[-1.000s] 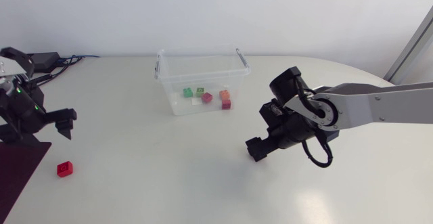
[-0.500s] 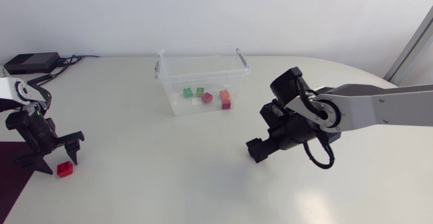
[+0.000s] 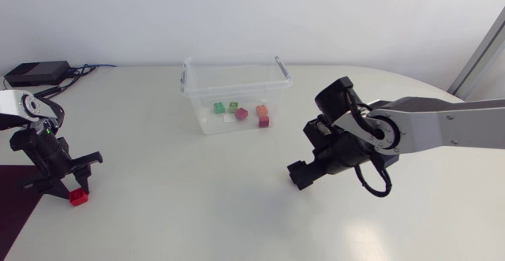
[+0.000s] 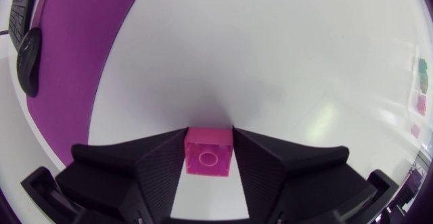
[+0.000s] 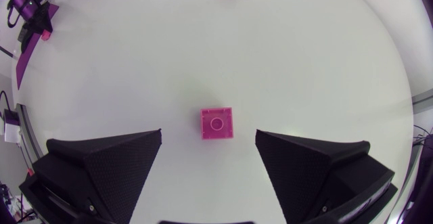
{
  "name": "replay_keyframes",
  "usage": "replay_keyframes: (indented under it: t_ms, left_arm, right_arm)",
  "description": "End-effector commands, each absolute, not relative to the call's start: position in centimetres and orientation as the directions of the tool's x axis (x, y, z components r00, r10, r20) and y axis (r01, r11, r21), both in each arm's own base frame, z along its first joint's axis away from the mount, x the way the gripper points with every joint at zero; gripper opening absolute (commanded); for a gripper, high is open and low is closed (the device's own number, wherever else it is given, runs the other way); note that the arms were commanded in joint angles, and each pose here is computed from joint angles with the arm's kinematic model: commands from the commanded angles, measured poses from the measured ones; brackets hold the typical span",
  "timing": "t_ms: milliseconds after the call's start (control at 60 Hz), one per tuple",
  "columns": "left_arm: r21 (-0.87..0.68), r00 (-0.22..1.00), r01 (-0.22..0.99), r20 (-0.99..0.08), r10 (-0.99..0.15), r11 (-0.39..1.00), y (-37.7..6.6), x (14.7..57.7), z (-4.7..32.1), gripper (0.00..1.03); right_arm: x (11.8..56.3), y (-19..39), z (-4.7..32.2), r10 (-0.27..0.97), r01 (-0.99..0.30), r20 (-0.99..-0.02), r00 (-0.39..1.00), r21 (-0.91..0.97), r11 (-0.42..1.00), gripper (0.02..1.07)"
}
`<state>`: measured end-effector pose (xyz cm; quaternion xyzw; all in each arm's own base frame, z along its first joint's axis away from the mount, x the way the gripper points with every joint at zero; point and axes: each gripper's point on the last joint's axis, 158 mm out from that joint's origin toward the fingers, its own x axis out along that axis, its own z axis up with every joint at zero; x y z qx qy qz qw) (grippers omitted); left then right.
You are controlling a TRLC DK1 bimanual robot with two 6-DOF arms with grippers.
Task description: Place the duplo bricks in the container
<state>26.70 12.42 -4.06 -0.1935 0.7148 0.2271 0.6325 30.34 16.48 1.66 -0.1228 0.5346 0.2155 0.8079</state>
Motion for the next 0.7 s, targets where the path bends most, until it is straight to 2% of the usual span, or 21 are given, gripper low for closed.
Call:
replay_keyframes:
  t_ms: [0,167,283,433,533,683]
  left_arm:
    - [0.077,-0.138,-0.588,-0.99,-0.006,0.805,11.8,25.9,-3.6,0.37]
    - [0.044,-0.072,-0.577,-0.997,0.003,0.815,11.3,27.0,-0.7,0.36]
    - [-0.048,0.059,-0.518,-0.998,-0.02,0.854,9.6,29.7,3.1,0.35]
    - [-0.091,0.223,-0.339,-0.975,-0.013,0.936,5.8,33.4,8.4,0.34]
    - [-0.101,0.302,-0.258,-0.953,-0.019,0.961,4.0,35.5,10.5,0.34]
    - [-0.142,0.454,-0.089,-0.887,-0.087,0.986,-1.0,39.3,14.4,0.34]
  right_arm:
    - [29.1,15.9,0.8,0.195,-0.496,-0.931,0.309,0.017,0.868,1.02]
    - [29.1,15.9,0.9,0.189,-0.496,-0.931,0.313,0.009,0.868,1.02]
    - [29.0,15.8,0.8,0.188,-0.495,-0.932,0.311,0.01,0.869,1.02]
    - [29.3,15.7,1.1,0.191,-0.489,-0.928,0.32,0.011,0.872,1.02]
    - [29.6,15.6,1.2,0.19,-0.485,-0.926,0.326,0.009,0.875,1.02]
    - [29.7,15.6,0.8,0.187,-0.482,-0.928,0.321,0.01,0.876,1.02]
